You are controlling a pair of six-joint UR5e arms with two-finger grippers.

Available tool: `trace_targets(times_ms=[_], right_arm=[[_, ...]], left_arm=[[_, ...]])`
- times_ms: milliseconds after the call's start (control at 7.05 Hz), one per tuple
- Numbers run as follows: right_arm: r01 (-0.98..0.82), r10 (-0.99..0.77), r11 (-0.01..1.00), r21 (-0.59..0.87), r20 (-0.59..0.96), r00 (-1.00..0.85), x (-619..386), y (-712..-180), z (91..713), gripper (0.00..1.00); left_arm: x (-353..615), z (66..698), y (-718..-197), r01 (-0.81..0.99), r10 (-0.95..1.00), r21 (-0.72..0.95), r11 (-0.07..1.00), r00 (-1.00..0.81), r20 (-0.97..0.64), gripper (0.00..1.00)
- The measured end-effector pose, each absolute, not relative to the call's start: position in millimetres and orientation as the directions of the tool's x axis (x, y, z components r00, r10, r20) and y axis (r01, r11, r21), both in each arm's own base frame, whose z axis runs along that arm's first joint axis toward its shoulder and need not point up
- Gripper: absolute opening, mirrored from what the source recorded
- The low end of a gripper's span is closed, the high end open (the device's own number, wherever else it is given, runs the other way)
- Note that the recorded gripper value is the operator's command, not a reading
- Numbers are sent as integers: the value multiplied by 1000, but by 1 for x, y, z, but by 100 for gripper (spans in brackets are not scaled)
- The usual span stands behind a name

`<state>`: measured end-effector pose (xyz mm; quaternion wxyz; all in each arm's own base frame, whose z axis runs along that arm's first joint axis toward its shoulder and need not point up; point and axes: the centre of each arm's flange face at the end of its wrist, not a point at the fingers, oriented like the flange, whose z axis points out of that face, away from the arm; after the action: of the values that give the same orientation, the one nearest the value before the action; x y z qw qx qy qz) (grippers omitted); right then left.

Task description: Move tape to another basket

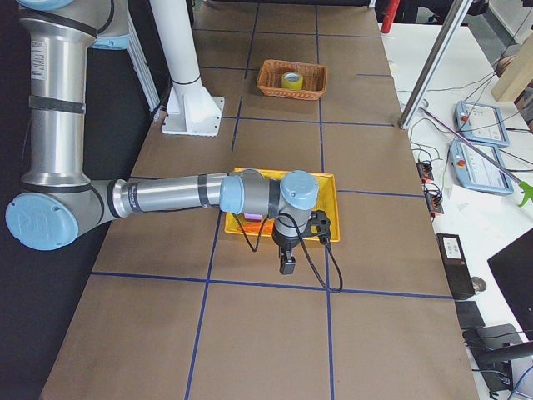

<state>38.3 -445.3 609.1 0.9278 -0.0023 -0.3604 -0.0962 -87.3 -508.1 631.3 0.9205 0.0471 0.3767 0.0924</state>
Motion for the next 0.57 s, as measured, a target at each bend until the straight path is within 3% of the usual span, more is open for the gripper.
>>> trace_targets(times_ms=[568], right_arm=[[179,-175,982,64,670,721,38,-445,609,100]], left_arm=[[-87,641,-505,-133,189,134,982,698,-690,100]])
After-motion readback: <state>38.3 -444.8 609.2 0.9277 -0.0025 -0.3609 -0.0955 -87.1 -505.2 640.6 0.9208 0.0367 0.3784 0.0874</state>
